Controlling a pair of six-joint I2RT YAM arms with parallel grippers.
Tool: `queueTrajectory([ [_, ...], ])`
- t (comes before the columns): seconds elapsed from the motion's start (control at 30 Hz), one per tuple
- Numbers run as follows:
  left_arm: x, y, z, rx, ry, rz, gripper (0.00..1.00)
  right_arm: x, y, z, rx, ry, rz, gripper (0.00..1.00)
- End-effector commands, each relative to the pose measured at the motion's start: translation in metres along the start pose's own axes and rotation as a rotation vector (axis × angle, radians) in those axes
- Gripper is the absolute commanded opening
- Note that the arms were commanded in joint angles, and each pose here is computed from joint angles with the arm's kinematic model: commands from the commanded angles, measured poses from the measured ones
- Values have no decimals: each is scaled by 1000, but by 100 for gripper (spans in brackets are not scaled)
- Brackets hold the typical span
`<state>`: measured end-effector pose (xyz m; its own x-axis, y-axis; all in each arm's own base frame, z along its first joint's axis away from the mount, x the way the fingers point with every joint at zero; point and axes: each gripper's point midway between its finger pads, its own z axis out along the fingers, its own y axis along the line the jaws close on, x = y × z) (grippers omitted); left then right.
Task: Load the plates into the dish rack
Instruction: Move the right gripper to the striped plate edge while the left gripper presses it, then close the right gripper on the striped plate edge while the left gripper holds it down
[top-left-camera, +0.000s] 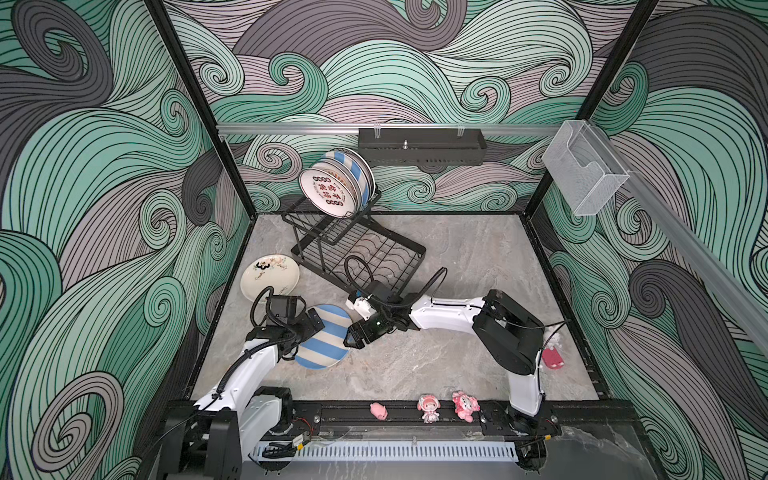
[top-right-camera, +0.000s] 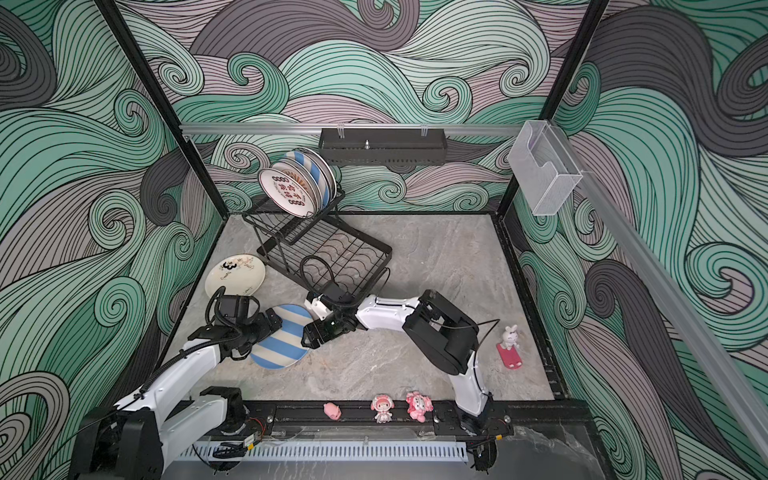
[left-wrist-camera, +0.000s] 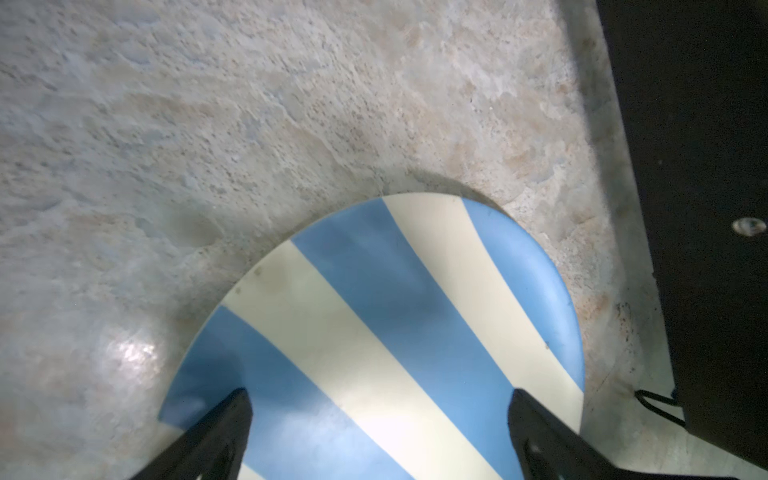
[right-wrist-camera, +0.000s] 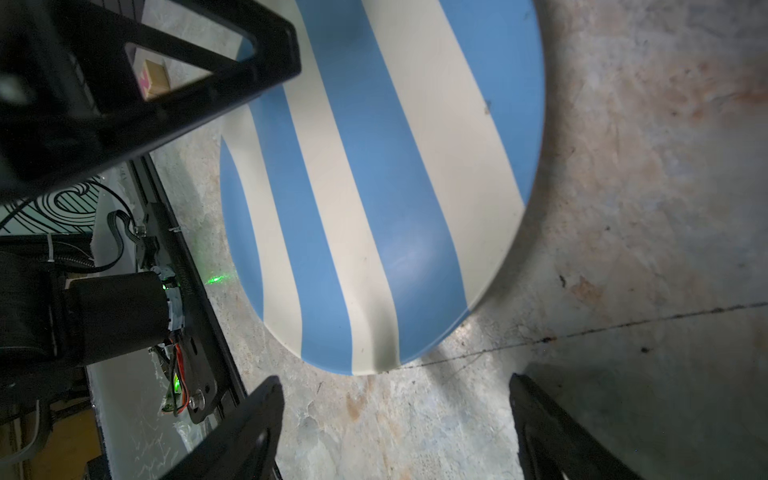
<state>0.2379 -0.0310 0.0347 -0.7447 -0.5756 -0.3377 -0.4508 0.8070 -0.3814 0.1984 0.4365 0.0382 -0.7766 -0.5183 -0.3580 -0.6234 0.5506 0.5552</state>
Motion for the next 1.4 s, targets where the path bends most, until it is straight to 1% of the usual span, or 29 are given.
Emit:
queueTrajectory([
  [0.0, 18, 9, 4, -23, 85, -38, 99, -9, -4, 4, 14, -8, 30, 85],
  [0.13, 4, 9, -10, -48, 18, -26, 99, -13, -5, 9, 13, -3, 35, 85],
  [0.2, -9, 13, -19, -78, -52, -21, 99, -14, -4, 11, 12, 3, 37, 85],
  [0.3, -24, 27, -31, -152, -162, -33, 99, -16, -5, 12, 18, 2, 37, 85],
  [0.4, -33, 41, -38, -217, -210, -48, 99, -16, -6, 11, 26, 2, 37, 85],
  [0.5, -32, 49, -30, -231, -179, -80, 98, -18, -7, 11, 28, 0, 33, 85],
  [0.67, -25, 39, -7, -159, -90, -133, 99, -20, -11, 10, 36, -5, 38, 85],
  [0.9, -22, 22, 1, -96, -10, -117, 99, -26, -20, 13, 33, -19, 74, 86],
  [1.1, -5, 17, 14, -60, 93, -116, 98, -28, -18, 18, 12, -13, 75, 84],
  [1.27, 4, 16, 14, -42, 124, -121, 98, -33, -15, 16, -32, -30, 82, 84],
  [1.37, 9, 16, 14, -33, 140, -126, 99, -39, -10, 12, -75, -60, 94, 80],
])
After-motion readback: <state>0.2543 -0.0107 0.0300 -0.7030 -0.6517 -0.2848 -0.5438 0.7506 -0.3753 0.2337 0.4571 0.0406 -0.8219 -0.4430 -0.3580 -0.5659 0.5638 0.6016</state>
